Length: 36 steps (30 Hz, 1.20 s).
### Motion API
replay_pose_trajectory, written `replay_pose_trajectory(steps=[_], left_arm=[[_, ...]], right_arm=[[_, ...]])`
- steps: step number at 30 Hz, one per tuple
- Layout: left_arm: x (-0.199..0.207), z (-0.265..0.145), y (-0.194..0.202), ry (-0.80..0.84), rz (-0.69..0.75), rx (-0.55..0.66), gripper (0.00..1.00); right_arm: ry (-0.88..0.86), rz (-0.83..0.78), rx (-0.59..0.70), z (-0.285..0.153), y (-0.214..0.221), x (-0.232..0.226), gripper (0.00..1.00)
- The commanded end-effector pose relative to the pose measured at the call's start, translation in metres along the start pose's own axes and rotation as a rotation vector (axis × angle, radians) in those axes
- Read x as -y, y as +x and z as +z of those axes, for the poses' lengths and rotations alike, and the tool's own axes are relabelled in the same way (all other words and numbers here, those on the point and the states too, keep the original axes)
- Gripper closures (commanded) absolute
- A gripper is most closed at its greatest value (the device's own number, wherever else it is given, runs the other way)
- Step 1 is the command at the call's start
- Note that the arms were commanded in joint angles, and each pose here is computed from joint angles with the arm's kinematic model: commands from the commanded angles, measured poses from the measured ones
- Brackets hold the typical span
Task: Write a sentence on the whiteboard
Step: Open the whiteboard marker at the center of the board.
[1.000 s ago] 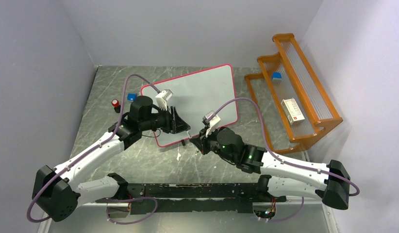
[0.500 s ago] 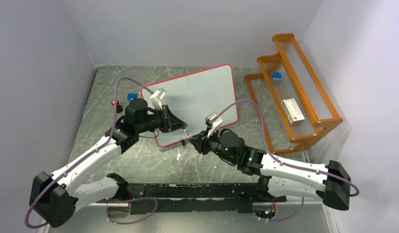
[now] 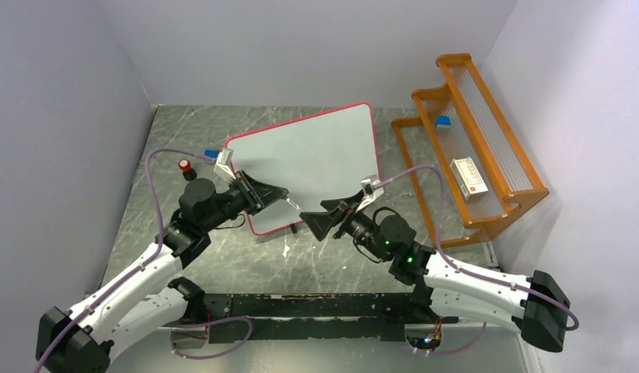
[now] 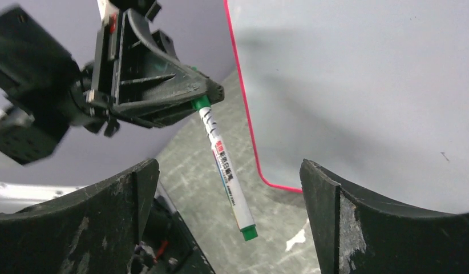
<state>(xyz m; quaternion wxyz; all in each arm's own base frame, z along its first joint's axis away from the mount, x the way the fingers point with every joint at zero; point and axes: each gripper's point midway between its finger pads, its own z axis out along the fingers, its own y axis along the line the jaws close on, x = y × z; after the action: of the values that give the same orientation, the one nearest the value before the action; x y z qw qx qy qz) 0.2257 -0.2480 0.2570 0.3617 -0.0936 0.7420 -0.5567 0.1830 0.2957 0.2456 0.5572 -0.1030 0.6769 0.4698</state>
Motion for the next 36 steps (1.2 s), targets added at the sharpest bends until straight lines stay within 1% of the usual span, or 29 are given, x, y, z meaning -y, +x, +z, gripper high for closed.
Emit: replay_pose_trajectory(steps=[1,5,10,13,19,25,29,36], left_arm=[[0.027,-0.011,-0.028,0.123,-0.096,0.16,0.95],[0.033,-0.018,-0.034,0.195,-0.159,0.218,0.95],[0.042,-0.018,-0.031,0.256,-0.196,0.196,0.95],[0.041,-0.017,-0.029,0.266,-0.213,0.186,0.95],[0.038,-0.016,-0.027,0.257,-0.219,0.179,0.95],[0.039,-0.013,-0.025,0.258,-0.211,0.162,0.95],[0.039,-0.014,-0.026,0.261,-0.212,0.169,0.95],[0.039,-0.014,-0.025,0.259,-0.214,0.166,0.95]], right_arm=[[-0.092,0.174,0.105,0.001,-0.028,-0.016,0.03],[-0.131,0.232,0.119,0.004,-0.03,-0.022,0.06],[-0.181,0.291,0.112,0.013,-0.032,-0.027,0.15],[-0.206,0.312,0.108,0.016,-0.033,-0.029,0.22],[-0.232,0.313,0.105,0.018,-0.037,-0.033,0.31],[-0.249,0.303,0.096,0.02,-0.04,-0.037,0.42],[-0.253,0.306,0.1,0.019,-0.04,-0.037,0.52],[-0.258,0.305,0.097,0.02,-0.04,-0.038,0.64]])
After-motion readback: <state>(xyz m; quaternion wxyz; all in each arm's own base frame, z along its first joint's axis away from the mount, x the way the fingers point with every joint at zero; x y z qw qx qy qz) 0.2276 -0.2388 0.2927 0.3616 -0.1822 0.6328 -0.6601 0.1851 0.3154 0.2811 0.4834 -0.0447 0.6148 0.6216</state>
